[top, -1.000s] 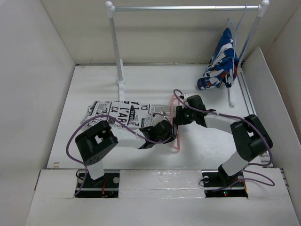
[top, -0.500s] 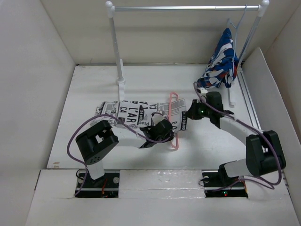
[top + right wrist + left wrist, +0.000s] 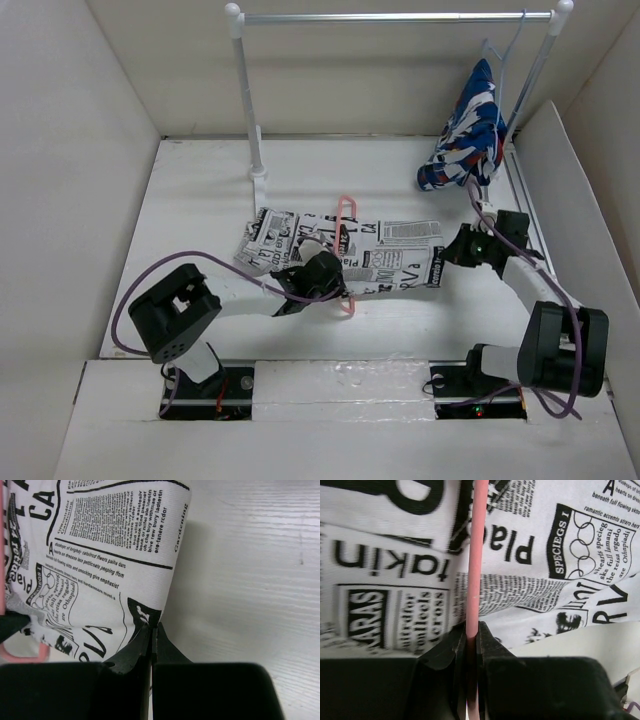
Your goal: Place the trousers on the hanger
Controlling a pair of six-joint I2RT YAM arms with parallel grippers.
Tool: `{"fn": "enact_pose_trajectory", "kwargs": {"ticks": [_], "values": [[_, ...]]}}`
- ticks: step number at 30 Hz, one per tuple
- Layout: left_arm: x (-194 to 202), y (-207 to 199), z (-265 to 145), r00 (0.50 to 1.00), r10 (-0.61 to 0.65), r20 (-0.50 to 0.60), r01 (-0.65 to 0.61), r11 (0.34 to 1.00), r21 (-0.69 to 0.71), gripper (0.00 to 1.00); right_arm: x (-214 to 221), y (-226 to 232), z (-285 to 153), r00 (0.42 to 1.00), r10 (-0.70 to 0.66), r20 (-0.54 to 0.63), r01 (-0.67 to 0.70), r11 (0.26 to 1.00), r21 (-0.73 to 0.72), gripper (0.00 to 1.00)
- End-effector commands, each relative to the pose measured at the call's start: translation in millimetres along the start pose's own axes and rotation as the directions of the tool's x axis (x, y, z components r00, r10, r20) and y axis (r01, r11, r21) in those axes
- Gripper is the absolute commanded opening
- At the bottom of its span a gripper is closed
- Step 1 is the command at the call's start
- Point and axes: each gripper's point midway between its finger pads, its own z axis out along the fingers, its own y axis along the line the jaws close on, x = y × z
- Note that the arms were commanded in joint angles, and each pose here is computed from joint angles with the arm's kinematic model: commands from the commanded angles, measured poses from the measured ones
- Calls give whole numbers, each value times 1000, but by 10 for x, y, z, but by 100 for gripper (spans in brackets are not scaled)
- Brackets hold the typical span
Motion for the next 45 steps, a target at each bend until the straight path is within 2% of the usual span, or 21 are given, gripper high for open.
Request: {"fn": "enact_pose_trajectory", "kwargs": {"ticks": [1,8,13,21,24,28,31,32,35,37,39,43,45], "values": [[-164,332,-90,996,74,57,-67,991,-114,0,-111,-219,-11,997,-76,27,75,996,41,0],[-240,361,-167,988,141,62,-131,981,-145,0,-142,-340,95,998,-53,27,51,998,41,0],[-316,406,-176,981,177,78,-157,963,-221,0,-159,-440,95,999,-36,41,33,997,69,0],[-410,322,-207,978,172,116,-141,962,-235,0,0,-496,190,1000,-2,7,1,998,64,0],[-426,151,-232,977,161,140,-132,971,-202,0,55,-469,187,1000,-3,-2,3,998,63,0],[-503,-302,-397,964,186,191,-165,979,-120,0,35,-387,128,1000,-13,6,13,998,54,0],[-509,-549,-552,950,217,224,-207,976,-69,0,2,-254,84,999,-36,8,36,999,28,18],[-518,-591,-589,946,222,236,-214,975,-62,0,-36,-148,49,999,-28,20,28,1000,12,32],[-557,-746,-751,934,231,271,-231,972,-32,0,-109,126,-87,996,-70,47,72,996,-43,56],[-644,-847,-854,924,232,305,-239,971,-16,0,-116,299,-213,995,-84,50,88,993,-82,62],[-686,-963,-998,912,232,337,-250,968,9,0,-257,574,-437,985,-128,115,141,983,-116,70],[-864,-1156,-1271,895,201,397,-241,969,52,0,-406,1197,-711,967,-143,212,195,949,-248,75],[-894,-1259,-1428,890,184,418,-242,966,90,0,-356,1610,-772,974,-101,204,171,916,-363,77]]}}
